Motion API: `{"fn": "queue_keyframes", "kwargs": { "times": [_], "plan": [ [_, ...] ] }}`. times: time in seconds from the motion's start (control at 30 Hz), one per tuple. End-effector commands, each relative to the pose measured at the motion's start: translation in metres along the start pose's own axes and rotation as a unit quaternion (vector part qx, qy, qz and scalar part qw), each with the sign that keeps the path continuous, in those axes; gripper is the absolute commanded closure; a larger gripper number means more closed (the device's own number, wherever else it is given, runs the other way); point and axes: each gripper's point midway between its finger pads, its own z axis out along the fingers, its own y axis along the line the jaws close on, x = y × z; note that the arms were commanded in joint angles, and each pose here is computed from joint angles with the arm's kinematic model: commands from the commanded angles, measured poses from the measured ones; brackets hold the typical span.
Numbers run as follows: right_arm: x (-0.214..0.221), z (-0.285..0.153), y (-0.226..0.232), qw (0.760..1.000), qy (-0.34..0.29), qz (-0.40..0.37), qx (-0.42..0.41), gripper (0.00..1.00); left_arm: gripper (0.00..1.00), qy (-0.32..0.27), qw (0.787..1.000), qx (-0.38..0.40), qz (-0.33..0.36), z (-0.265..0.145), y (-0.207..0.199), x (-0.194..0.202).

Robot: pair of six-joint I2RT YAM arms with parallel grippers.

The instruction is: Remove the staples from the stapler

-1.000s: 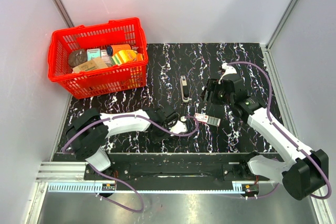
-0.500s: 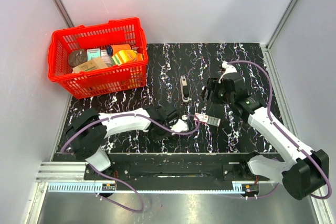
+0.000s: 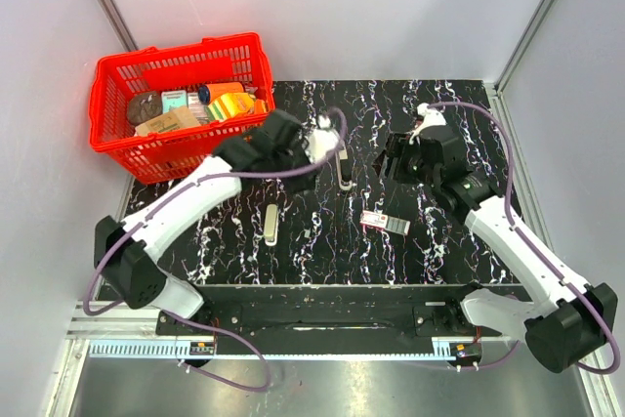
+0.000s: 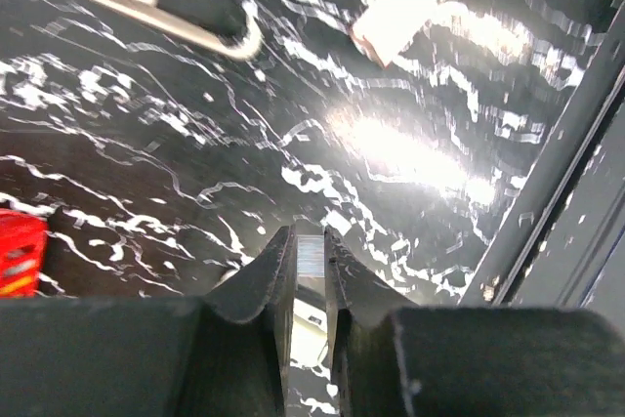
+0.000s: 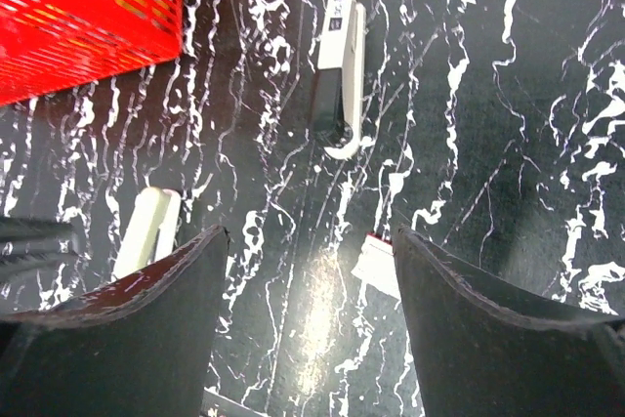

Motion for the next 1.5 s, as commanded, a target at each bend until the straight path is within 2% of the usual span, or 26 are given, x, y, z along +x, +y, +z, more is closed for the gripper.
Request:
{"fn": "queue_keyframes", "kwargs": {
  "times": [0.0,0.13,0.23,0.33,0.47,0.57,0.83,1.0,1.47],
  "plan": [
    [-0.047,-0.028,0.028,0.997,-0.064,0.003,-0.04,0.26,1.0,-0.142,0.988,0.054,-0.042,-0.059,-0.003,-0.071],
    [-0.058,-0.044,0.055,0.993,-0.068,0.009,-0.101,0.26,1.0,-0.215,0.97,0.094,-0.072,-0.086,-0.004,-0.095],
    [-0.064,-0.06,0.084,0.981,-0.068,-0.002,-0.18,0.23,1.0,-0.264,0.949,0.139,-0.098,-0.101,-0.007,-0.11],
    [-0.063,-0.083,0.115,0.959,-0.069,-0.018,-0.276,0.21,1.0,-0.294,0.922,0.21,-0.139,-0.112,-0.012,-0.12],
    [-0.063,-0.108,0.14,0.931,-0.074,-0.023,-0.356,0.2,1.0,-0.317,0.877,0.295,-0.209,-0.126,-0.013,-0.129],
    [-0.068,-0.127,0.158,0.908,-0.075,-0.012,-0.413,0.21,1.0,-0.332,0.848,0.341,-0.234,-0.14,-0.019,-0.137],
    [-0.076,-0.124,0.173,0.885,-0.072,0.02,-0.459,0.25,1.0,-0.36,0.828,0.351,-0.25,-0.157,-0.023,-0.146],
    [-0.077,-0.115,0.175,0.883,-0.066,0.031,-0.463,0.3,1.0,-0.37,0.819,0.351,-0.262,-0.155,-0.021,-0.144],
    [-0.059,-0.092,0.188,0.886,-0.035,0.023,-0.462,0.43,1.0,-0.372,0.815,0.35,-0.273,-0.147,-0.015,-0.145]
  ]
}}
